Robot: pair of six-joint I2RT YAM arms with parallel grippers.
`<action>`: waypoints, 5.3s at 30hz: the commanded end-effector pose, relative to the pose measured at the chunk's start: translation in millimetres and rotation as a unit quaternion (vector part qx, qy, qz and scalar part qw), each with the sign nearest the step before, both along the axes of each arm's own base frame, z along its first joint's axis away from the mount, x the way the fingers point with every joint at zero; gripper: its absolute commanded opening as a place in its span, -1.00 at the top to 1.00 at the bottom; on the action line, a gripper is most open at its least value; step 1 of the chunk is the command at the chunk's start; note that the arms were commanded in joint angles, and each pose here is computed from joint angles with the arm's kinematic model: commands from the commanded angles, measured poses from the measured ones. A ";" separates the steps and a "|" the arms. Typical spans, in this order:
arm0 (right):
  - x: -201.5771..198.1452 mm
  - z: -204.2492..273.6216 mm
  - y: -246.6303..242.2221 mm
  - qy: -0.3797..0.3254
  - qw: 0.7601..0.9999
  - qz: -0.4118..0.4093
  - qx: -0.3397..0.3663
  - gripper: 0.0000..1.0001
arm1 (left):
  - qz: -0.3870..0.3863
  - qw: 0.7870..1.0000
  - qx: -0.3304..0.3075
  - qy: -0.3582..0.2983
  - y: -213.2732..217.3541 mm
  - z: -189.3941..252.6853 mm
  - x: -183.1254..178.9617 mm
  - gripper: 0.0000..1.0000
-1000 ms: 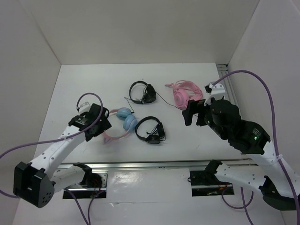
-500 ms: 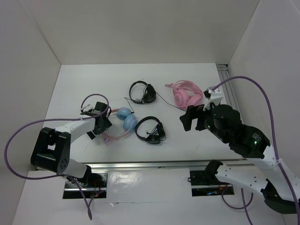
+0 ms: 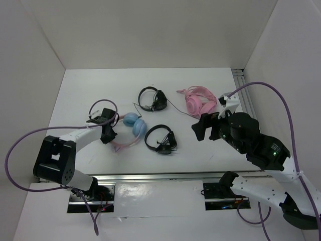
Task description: Wrap the headphones
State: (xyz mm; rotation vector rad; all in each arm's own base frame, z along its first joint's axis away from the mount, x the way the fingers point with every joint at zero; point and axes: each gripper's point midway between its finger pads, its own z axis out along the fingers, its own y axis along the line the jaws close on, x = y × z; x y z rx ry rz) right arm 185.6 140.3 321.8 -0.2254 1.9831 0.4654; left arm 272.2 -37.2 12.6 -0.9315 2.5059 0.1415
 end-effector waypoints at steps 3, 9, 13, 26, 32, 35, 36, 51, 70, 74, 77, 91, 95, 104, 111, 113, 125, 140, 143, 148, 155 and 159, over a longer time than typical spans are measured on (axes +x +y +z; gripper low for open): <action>2.2 25.7 8.8 -0.033 0.998 0.008 0.052 -1.00 | -0.010 0.998 -0.047 0.045 -15.6 -17.6 -21.0 1.00; 2.8 30.8 24.1 -0.047 0.996 0.040 0.069 -1.00 | -0.051 0.998 -0.034 -0.017 -23.4 57.1 -18.3 1.00; 8.2 35.1 40.4 -0.084 0.990 0.073 0.081 -1.00 | -0.080 0.989 -0.039 -0.118 -22.2 142.6 -10.8 1.00; 49.7 54.0 96.0 -0.251 0.955 0.150 0.055 -1.00 | -0.236 0.932 -0.014 -0.275 -30.9 346.8 -13.3 1.00; 71.2 61.2 88.2 -0.316 0.942 0.109 0.023 -1.00 | -0.258 0.910 -0.023 -0.325 -32.4 397.8 -33.3 1.00; 81.4 55.6 96.6 -0.324 0.938 0.122 0.027 -0.91 | -0.283 0.897 -0.042 -0.338 -41.9 411.9 -39.7 1.00; 85.2 52.2 99.7 -0.322 0.938 0.126 0.024 -0.78 | -0.288 0.895 -0.047 -0.337 -43.8 413.0 -42.7 1.00; 100.7 52.3 102.7 -0.325 0.933 0.145 0.048 0.76 | -0.264 0.907 -0.021 -0.329 -30.7 413.6 -41.5 0.97; 71.9 46.7 114.8 -0.301 0.926 0.223 0.054 -0.23 | -0.254 0.916 -0.029 -0.308 -38.2 388.4 -17.8 0.97; 67.8 31.5 125.9 -0.279 0.924 0.253 0.063 -0.30 | -0.253 0.915 -0.029 -0.313 -38.0 391.6 -18.2 0.97; 78.3 17.3 130.4 -0.268 0.930 0.242 0.067 -0.30 | -0.259 0.911 -0.036 -0.319 -40.4 397.9 -21.6 0.97; 100.1 -15.9 139.6 -0.253 0.937 0.234 0.053 1.00 | -0.251 0.909 -0.035 -0.330 -37.4 407.7 -24.4 0.97; 96.7 -12.8 126.2 -0.260 0.941 0.214 0.041 1.00 | -0.233 0.920 -0.014 -0.314 -28.3 395.0 -19.7 1.00; 90.6 32.2 53.5 -0.302 0.951 0.066 0.016 1.00 | -0.351 0.895 -0.032 -0.273 -66.3 334.9 8.4 1.00; 100.4 54.4 54.2 -0.316 0.946 0.065 -0.022 1.00 | -0.517 0.825 -0.096 -0.208 -143.8 283.7 -6.7 1.00; 113.5 42.6 63.4 -0.299 0.951 0.072 -0.045 1.00 | -0.550 0.807 -0.100 -0.189 -158.2 268.1 -16.4 1.00; 141.1 -15.9 113.3 -0.224 0.952 0.184 -0.101 1.00 | -0.704 0.686 -0.068 -0.172 -227.0 254.7 -91.7 1.00; 118.8 -62.7 139.8 -0.138 0.943 0.291 -0.086 1.00 | -0.618 0.727 0.009 -0.300 -199.9 325.6 -62.2 1.00; 117.4 -75.6 143.6 -0.123 0.941 0.304 -0.086 1.00 | -0.605 0.711 -0.007 -0.359 -192.2 352.2 -71.0 1.00; 112.1 -84.1 157.6 -0.102 0.933 0.338 -0.066 1.00 | -0.558 0.705 -0.018 -0.438 -170.3 388.0 -78.9 1.00; 83.5 -63.9 190.1 -0.122 0.901 0.414 0.042 0.70 | -0.484 0.696 -0.063 -0.526 -147.9 430.4 -89.3 1.00; 76.7 -40.5 197.6 -0.165 0.885 0.427 0.090 0.49 | -0.435 0.711 -0.082 -0.547 -138.9 443.8 -84.6 1.00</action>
